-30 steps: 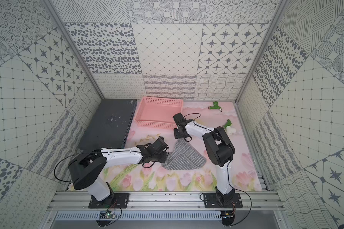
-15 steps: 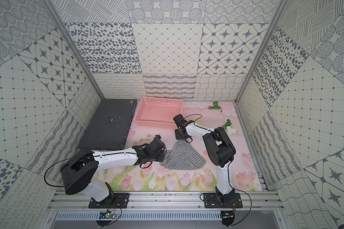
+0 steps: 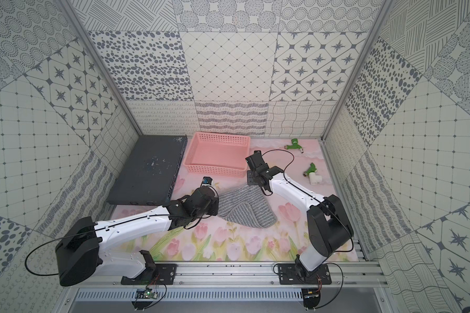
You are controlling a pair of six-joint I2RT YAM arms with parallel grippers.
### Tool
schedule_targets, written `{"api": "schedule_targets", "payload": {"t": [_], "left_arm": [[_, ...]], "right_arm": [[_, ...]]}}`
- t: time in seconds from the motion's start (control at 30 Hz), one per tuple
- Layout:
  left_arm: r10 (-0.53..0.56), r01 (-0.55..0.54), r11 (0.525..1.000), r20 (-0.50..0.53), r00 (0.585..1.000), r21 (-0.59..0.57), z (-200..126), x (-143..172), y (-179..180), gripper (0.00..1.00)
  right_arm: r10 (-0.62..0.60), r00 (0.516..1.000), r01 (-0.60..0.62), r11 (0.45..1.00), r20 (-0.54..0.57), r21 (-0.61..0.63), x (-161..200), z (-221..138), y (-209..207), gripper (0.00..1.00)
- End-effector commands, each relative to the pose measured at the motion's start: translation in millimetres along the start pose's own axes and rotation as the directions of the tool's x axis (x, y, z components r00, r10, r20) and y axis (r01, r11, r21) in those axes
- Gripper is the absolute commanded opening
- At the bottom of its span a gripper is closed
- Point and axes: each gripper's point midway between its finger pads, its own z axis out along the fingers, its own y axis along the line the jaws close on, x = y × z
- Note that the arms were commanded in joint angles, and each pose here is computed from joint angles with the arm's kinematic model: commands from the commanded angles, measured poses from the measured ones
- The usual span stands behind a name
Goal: Fold the square dishcloth
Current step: Flatten out the cleaning item at the center of the board.
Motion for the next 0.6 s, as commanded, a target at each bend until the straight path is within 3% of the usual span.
{"api": "schedule_targets", "payload": {"t": [0.0,0.3,0.57], "left_arm": [[0.048,-0.053,0.998,0.17,0.984,0.022,-26,-42,-3,0.0],[0.127,-0.233,0.942,0.384,0.914,0.243,-111,-99,-48,0.0],[0.183,-0.306,0.924,0.436,0.881,0.23,-140,-122,-55,0.0]], "right_arm": [[0.052,0.99,-0.054,0.998,0.13,0.012,-22,-28,-13,0.03],[0.097,0.919,-0.026,0.982,0.383,-0.186,-61,-135,-15,0.04],[0.12,0.87,-0.002,0.971,0.479,-0.24,-65,-193,-28,0.02]]}}
